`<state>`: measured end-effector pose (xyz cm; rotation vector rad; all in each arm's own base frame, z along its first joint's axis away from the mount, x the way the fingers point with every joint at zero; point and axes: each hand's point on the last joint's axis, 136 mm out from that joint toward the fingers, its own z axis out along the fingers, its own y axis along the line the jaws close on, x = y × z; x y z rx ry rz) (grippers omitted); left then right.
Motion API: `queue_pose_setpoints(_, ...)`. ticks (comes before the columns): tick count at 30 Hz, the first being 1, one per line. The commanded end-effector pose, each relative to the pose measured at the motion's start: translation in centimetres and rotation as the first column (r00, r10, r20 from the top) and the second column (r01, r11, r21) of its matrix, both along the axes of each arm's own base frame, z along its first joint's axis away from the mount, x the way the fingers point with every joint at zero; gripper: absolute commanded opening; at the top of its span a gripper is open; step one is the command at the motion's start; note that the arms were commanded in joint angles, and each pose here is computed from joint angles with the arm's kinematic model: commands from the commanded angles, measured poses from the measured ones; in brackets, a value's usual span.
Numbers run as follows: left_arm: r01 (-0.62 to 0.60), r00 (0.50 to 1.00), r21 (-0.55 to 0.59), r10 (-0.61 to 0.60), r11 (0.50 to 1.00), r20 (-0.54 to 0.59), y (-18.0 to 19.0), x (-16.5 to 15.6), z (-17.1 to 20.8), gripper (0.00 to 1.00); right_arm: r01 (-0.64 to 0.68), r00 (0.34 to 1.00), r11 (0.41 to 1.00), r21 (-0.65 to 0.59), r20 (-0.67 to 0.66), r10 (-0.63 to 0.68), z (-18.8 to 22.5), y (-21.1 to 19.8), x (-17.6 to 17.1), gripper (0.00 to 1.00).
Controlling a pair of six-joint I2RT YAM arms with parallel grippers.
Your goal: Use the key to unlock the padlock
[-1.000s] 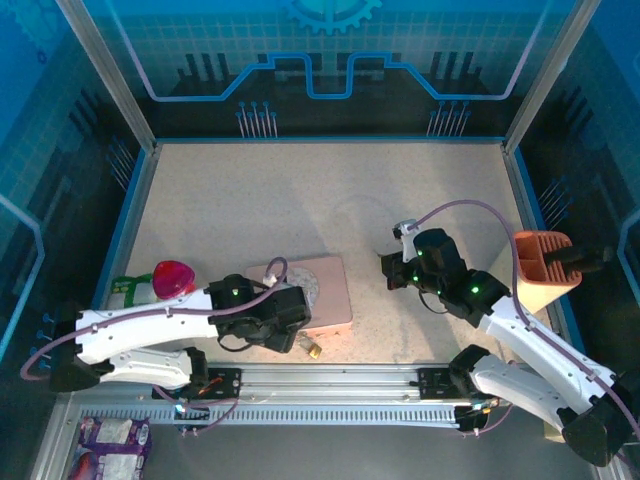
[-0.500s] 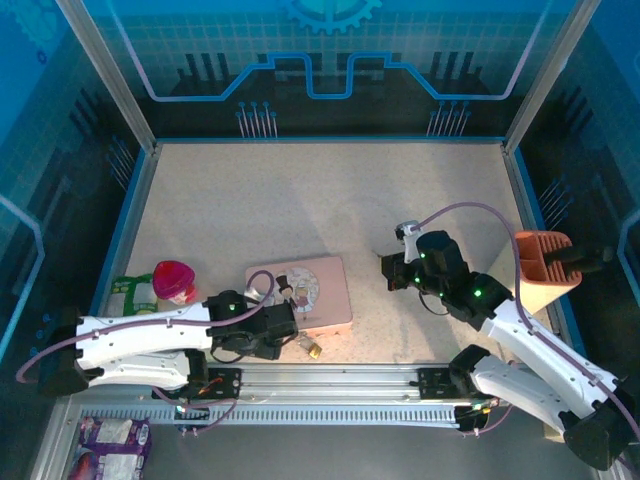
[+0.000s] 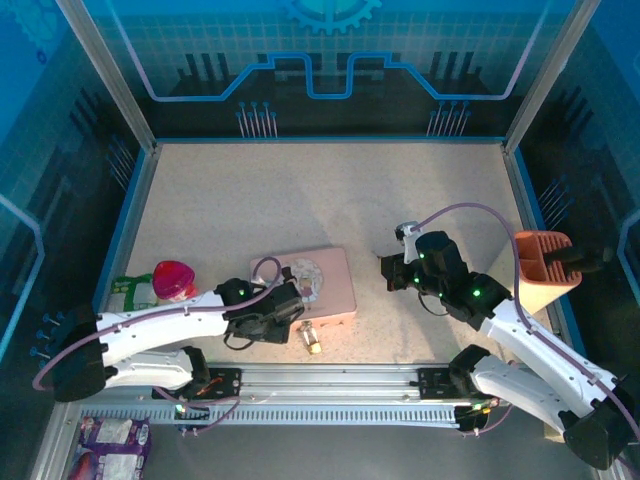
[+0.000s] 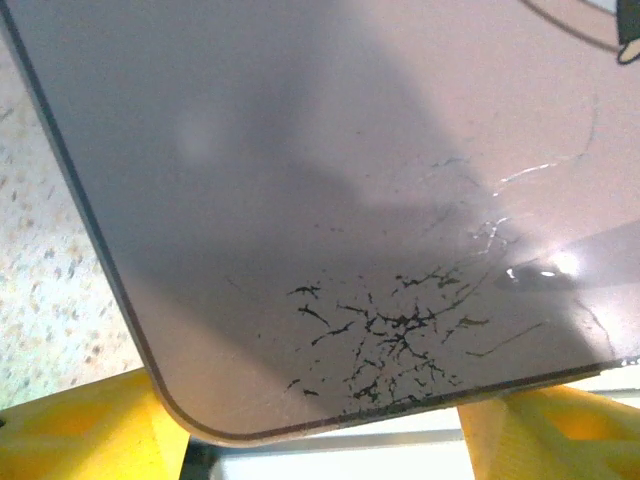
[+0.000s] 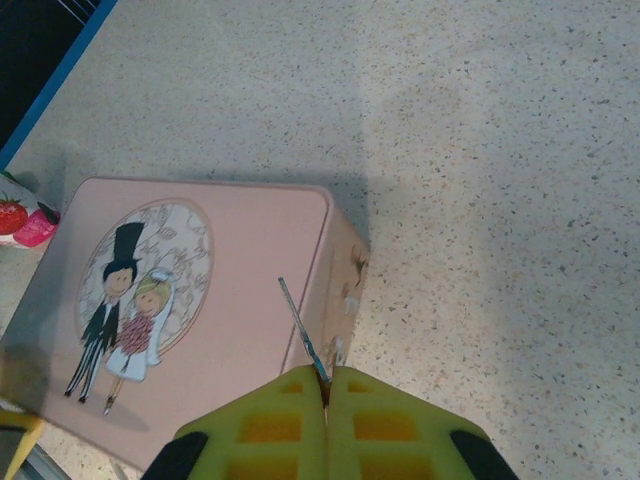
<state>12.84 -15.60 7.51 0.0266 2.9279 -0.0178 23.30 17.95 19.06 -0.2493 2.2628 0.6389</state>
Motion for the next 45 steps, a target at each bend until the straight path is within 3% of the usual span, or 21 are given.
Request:
queue_pose_setpoints(1,0.012,0.995,-0.059,-0.006,0.998,0.101,-1.7,3.3,0.4,0.69,-0.017,1.000,0.999,0.039,-0.001,0.017,0.2,0.9,0.0,0.00)
queue_pose_setpoints(13,0.012,0.985,-0.070,0.000,0.997,0.170,-4.2,10.2,0.1,0.69,-0.014,1.000,0.999,0.047,-0.015,0.015,-0.3,1.0,-0.2,0.00)
queue_pose_setpoints(21,-0.037,0.978,-0.071,0.051,0.997,0.203,-3.8,14.0,0.3,0.69,0.005,0.999,0.997,0.074,-0.041,-0.002,-1.2,1.1,-0.2,0.00)
queue_pose_setpoints(30,-0.017,0.951,-0.151,0.062,0.988,0.302,-3.3,10.7,3.5,0.67,0.027,0.998,0.997,0.078,-0.050,-0.023,-1.7,0.5,-0.7,0.00)
queue_pose_setpoints(35,0.102,0.927,-0.323,0.028,0.941,0.375,-6.8,7.9,5.2,0.67,0.032,0.999,0.996,0.086,-0.046,-0.028,-1.4,0.6,-0.5,0.00)
queue_pose_setpoints(41,0.182,0.921,-0.370,-0.026,0.911,0.388,-11.1,7.3,4.4,0.66,0.041,0.999,0.995,0.095,-0.033,-0.038,-0.8,0.4,-0.4,0.00)
queue_pose_setpoints(45,0.182,0.929,-0.341,-0.047,0.923,0.368,-13.1,7.7,2.5,0.64,0.050,0.998,0.994,0.098,-0.029,-0.047,-0.7,0.0,-0.8,0.00)
